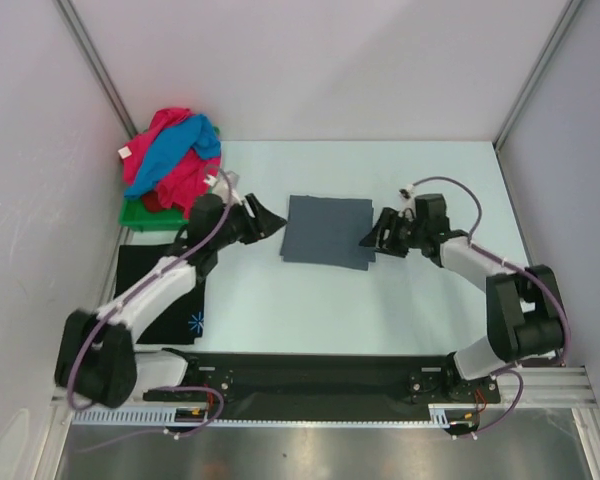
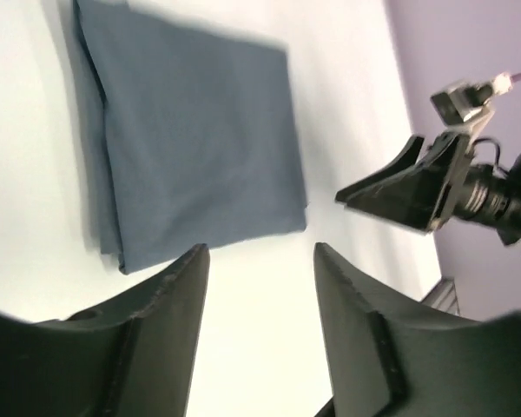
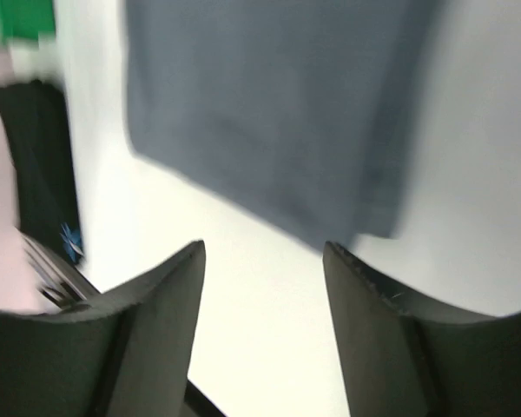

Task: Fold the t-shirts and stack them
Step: Fold the tshirt, then neatly place the folded tshirt to the corner

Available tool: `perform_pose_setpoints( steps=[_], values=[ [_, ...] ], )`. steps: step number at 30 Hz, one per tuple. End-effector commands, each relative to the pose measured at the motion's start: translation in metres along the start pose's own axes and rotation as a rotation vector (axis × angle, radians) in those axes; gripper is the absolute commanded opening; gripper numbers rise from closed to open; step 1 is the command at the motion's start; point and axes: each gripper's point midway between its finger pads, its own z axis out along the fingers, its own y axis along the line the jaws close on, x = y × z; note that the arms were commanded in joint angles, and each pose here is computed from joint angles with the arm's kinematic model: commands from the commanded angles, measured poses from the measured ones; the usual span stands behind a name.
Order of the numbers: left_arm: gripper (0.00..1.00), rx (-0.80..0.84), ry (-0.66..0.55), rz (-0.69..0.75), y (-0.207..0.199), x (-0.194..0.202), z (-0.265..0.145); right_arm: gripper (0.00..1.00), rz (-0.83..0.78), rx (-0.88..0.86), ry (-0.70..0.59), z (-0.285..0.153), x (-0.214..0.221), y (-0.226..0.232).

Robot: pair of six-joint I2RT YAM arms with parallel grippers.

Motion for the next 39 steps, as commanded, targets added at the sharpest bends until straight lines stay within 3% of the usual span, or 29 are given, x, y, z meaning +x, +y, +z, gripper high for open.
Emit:
perform_pose_setpoints(
  steps=[1,6,7,11,17,23,29,32,34,38,39],
  values=[
    [0.61,-0.130,-0.059,0.008,0.009,-0.020,-0.039,0.63,-0.269,0.199,0.033,-0.012,0.008,0.020],
    [0.67,-0.317,-0.175,-0.100,0.029,-0.045,-0.090,0.75,-0.648,0.385,-0.002,0.005,0.023,0.042],
    [0.67,-0.412,-0.188,-0.135,0.047,-0.044,-0.102,0.76,-0.763,0.359,0.011,0.015,0.042,0.064],
    [0.78,-0.557,-0.280,-0.249,0.069,-0.057,-0.139,0.78,-1.196,0.564,-0.058,0.034,0.053,0.077],
    [0.80,-0.607,-0.292,-0.350,0.084,-0.063,-0.163,0.78,-1.528,0.737,0.021,0.082,0.067,0.082],
    [0.82,-0.676,-0.266,-0.403,0.107,-0.060,-0.172,0.70,-1.838,0.743,0.058,0.120,0.078,0.090],
    [0.83,-0.685,-0.205,-0.428,0.118,-0.057,-0.166,0.53,-1.900,0.713,0.107,0.145,0.073,0.092],
    [0.84,-0.654,-0.165,-0.420,0.119,-0.055,-0.157,0.35,-1.936,0.708,0.141,0.153,0.069,0.085],
    [0.84,-0.591,-0.130,-0.406,0.115,-0.056,-0.145,0.29,-1.927,0.709,0.142,0.155,0.065,0.083],
    [0.94,-0.519,-0.101,-0.385,0.110,-0.058,-0.132,0.16,-1.887,0.697,0.108,0.151,0.049,0.089],
    [0.96,-0.492,-0.109,-0.380,0.109,-0.060,-0.128,0.07,-1.874,0.694,0.097,0.149,0.045,0.091]
  ],
)
